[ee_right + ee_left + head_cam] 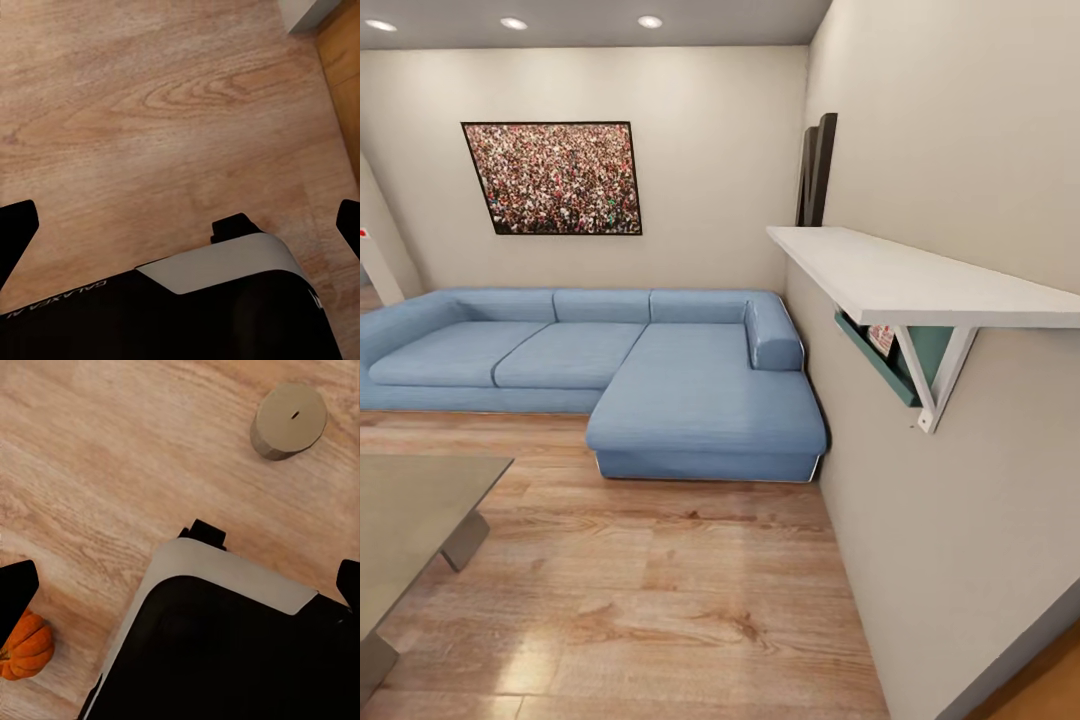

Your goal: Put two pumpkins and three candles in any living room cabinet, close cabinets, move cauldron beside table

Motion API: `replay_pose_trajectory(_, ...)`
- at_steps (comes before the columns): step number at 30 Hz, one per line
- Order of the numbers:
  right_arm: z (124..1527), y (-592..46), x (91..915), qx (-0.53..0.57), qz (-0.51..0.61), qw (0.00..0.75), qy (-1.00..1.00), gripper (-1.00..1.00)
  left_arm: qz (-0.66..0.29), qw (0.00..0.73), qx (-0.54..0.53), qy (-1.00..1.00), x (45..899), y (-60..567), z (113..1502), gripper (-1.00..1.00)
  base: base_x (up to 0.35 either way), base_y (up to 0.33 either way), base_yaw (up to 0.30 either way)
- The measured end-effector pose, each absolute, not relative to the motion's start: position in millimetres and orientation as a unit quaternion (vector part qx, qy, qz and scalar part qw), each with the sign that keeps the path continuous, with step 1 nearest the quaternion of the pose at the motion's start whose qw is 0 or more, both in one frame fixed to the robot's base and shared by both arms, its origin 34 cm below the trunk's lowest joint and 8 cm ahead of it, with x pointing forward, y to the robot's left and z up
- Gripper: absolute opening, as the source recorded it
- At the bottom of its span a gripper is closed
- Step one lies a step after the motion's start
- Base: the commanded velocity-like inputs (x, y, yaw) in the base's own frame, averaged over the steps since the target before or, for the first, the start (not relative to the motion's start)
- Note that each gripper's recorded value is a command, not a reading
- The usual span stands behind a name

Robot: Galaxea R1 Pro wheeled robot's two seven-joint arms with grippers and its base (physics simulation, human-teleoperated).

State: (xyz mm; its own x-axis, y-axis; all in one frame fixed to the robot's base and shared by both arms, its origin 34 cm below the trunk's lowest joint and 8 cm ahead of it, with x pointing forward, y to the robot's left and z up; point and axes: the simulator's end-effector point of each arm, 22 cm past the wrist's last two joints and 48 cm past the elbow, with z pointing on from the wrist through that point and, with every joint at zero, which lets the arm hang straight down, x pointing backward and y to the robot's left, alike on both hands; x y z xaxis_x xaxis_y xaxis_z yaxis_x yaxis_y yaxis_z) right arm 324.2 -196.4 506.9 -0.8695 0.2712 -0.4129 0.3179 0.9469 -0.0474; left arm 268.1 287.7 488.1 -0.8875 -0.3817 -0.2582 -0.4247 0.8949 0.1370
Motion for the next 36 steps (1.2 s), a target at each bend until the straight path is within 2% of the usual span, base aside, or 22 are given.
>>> replay_pose_trajectory(6,507.1,-195.0,326.0,0.154,-0.055,0.205,0.965,1.0,0.096,0.129,-0.205,0.966,282.2,291.9,490.4,1.0,0.002,0.0,0.0)
replay_pose_trajectory(15,508.4,-189.1,333.2,0.148,-0.048,0.21,0.965,1.0,0.065,0.218,-0.214,0.95,373.7,282.8,511.6,1.0,0.0,0.0,0.0)
replay_pose_trajectory(22,522.3,-147.6,385.0,0.16,0.006,0.226,0.961,1.0,0.048,0.206,-0.205,0.956,428.1,279.7,521.7,1.0,0.0,0.0,0.0)
replay_pose_trajectory(26,529.3,-145.3,405.8,0.164,0.014,0.228,0.96,1.0,0.047,0.171,-0.199,0.964,458.1,284.3,530.1,1.0,0.0,0.0,0.0)
replay_pose_trajectory(36,539.6,-150.6,425.5,0.169,-0.005,0.243,0.955,1.0,0.086,0.169,-0.22,0.957,495.7,303.0,551.9,1.0,0.0,0.0,0.0)
